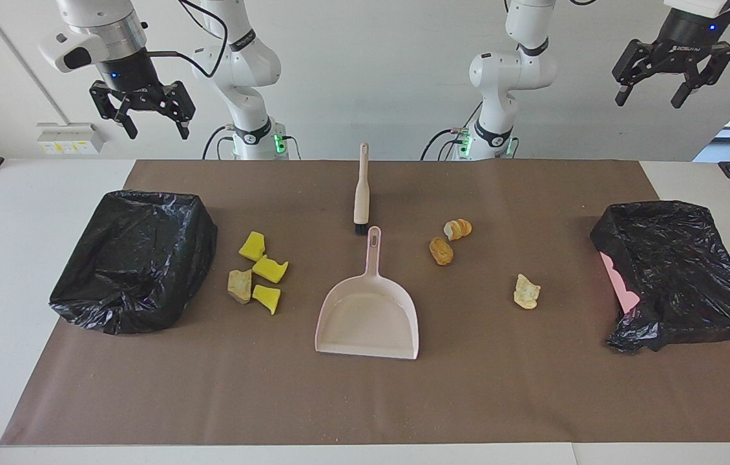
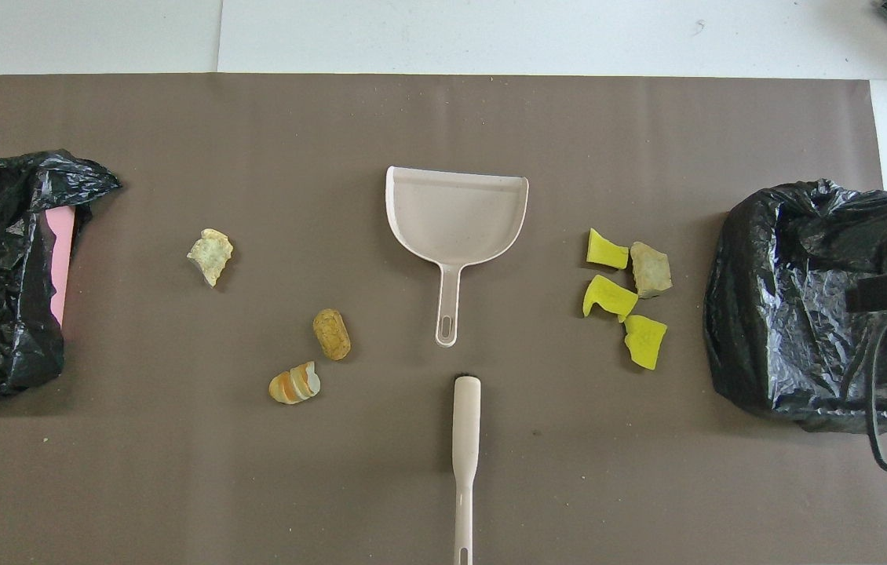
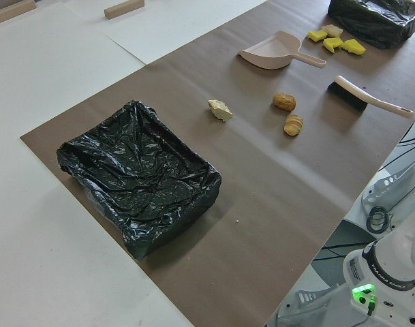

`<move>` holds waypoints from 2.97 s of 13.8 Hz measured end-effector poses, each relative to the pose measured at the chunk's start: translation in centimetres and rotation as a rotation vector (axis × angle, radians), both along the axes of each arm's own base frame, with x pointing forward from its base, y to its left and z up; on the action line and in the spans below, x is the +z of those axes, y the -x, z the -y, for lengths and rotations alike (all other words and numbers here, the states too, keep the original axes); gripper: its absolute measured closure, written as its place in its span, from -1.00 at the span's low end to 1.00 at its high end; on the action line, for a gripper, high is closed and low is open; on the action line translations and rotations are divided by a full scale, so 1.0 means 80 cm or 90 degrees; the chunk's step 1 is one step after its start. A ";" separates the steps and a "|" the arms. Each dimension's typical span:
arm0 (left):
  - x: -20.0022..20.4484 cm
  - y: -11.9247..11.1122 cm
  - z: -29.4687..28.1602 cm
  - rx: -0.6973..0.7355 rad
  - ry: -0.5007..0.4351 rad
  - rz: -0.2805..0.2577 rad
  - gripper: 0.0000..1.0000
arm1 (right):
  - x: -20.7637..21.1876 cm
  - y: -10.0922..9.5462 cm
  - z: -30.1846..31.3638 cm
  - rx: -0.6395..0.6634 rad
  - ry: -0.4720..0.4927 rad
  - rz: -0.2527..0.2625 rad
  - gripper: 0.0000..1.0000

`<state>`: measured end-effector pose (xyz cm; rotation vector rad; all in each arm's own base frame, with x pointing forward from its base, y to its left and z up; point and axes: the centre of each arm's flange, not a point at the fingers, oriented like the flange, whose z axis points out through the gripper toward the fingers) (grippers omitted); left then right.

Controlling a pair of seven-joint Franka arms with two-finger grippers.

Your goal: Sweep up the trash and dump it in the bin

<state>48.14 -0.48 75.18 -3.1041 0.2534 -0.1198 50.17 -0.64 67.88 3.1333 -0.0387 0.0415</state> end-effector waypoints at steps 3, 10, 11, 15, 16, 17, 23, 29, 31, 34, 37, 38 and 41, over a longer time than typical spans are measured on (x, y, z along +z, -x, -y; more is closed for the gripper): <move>-0.008 0.003 0.004 -0.004 0.000 -0.010 -1.00 | 0.000 0.000 0.000 0.000 0.000 0.000 -1.00; -0.041 0.028 0.055 -0.028 -0.011 -0.049 -1.00 | 0.000 0.000 0.000 0.000 0.000 0.000 -1.00; -0.052 0.032 0.071 -0.026 -0.015 -0.056 -1.00 | 0.000 0.000 0.000 0.000 0.000 0.000 -1.00; -0.119 0.067 0.163 -0.025 -0.035 -0.078 -1.00 | 0.000 0.000 0.000 0.000 0.000 0.000 -1.00; -0.136 0.082 0.191 -0.023 -0.035 -0.079 -1.00 | 0.000 0.000 0.000 0.000 0.000 0.000 -1.00; -0.150 0.096 0.214 -0.021 -0.035 -0.080 -1.00 | 0.000 0.000 0.000 0.000 0.000 0.000 -1.00; -0.237 0.160 0.332 -0.029 -0.008 -0.073 -1.00 | -0.005 0.000 0.000 0.000 0.000 -0.005 -1.00; -0.296 0.229 0.420 -0.065 0.027 -0.082 -1.00 | -0.054 -0.016 -0.037 0.032 -0.003 -0.007 -1.00; -0.330 0.254 0.453 -0.065 0.027 -0.085 -1.00 | -0.074 -0.028 -0.075 0.045 -0.004 0.001 -1.00; -0.393 0.285 0.506 -0.062 0.016 -0.104 -1.00 | -0.112 -0.058 -0.109 0.061 -0.006 0.010 -1.00; -0.433 0.309 0.536 -0.064 0.007 -0.116 -1.00 | -0.147 -0.085 -0.146 0.052 -0.011 0.026 -1.00; -0.441 0.316 0.541 -0.064 0.005 -0.117 -1.00 | -0.153 -0.093 -0.154 0.048 -0.013 0.032 -1.00; -0.449 0.324 0.543 -0.066 0.006 -0.116 -1.00 | -0.161 -0.113 -0.167 0.026 -0.020 0.054 -1.00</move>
